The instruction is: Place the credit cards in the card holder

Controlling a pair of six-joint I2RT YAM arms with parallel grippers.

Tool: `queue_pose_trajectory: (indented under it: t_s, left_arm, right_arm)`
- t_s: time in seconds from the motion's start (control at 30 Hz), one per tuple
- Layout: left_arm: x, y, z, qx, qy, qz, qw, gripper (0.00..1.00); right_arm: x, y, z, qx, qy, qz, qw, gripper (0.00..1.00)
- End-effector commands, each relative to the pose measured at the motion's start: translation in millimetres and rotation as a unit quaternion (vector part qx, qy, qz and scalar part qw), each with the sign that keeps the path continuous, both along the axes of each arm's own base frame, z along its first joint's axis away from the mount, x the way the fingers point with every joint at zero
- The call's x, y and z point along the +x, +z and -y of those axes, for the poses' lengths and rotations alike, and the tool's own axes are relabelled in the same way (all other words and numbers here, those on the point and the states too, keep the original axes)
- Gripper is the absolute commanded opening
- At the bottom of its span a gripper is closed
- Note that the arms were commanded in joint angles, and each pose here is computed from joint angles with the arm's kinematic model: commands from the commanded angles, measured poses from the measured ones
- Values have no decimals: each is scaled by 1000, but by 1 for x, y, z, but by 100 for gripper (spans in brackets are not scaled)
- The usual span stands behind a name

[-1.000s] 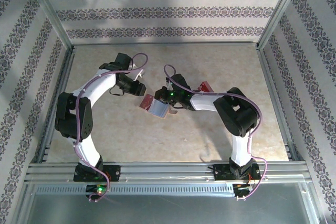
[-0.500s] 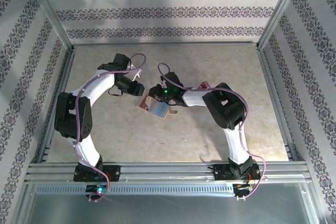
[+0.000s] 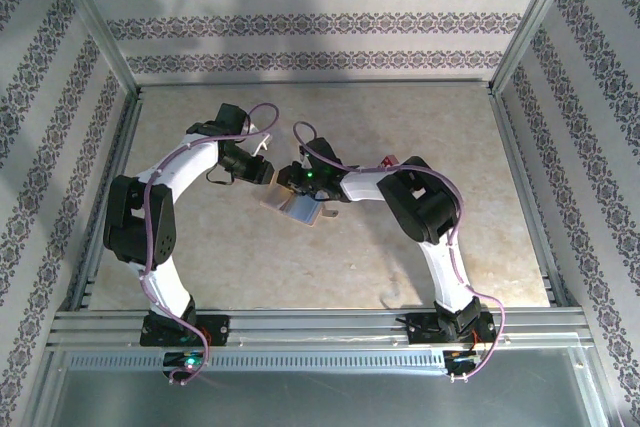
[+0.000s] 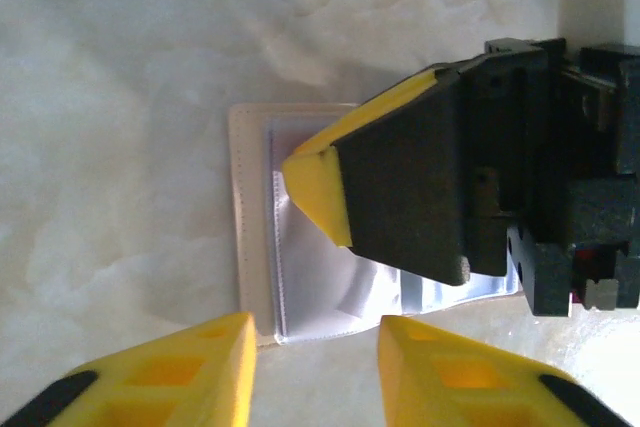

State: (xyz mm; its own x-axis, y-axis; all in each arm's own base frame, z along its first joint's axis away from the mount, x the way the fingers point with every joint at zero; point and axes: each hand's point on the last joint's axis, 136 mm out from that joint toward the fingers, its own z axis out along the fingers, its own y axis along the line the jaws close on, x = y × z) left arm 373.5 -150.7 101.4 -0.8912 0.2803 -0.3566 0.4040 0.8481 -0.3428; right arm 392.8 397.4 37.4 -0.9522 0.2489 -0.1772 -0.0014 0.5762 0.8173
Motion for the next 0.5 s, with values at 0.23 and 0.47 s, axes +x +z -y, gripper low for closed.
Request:
queue_pose_trajectory:
  t_s: [0.23,0.47]
  left_arm:
    - [-4,-3,23,-28,-28,-12,999,28]
    - [2,36,45,-51,-63,64,995,30]
  right_arm:
    - [-11,88,53,-53,-8,100,994,32]
    - [-40,120,146,-194,-34,161,967,55]
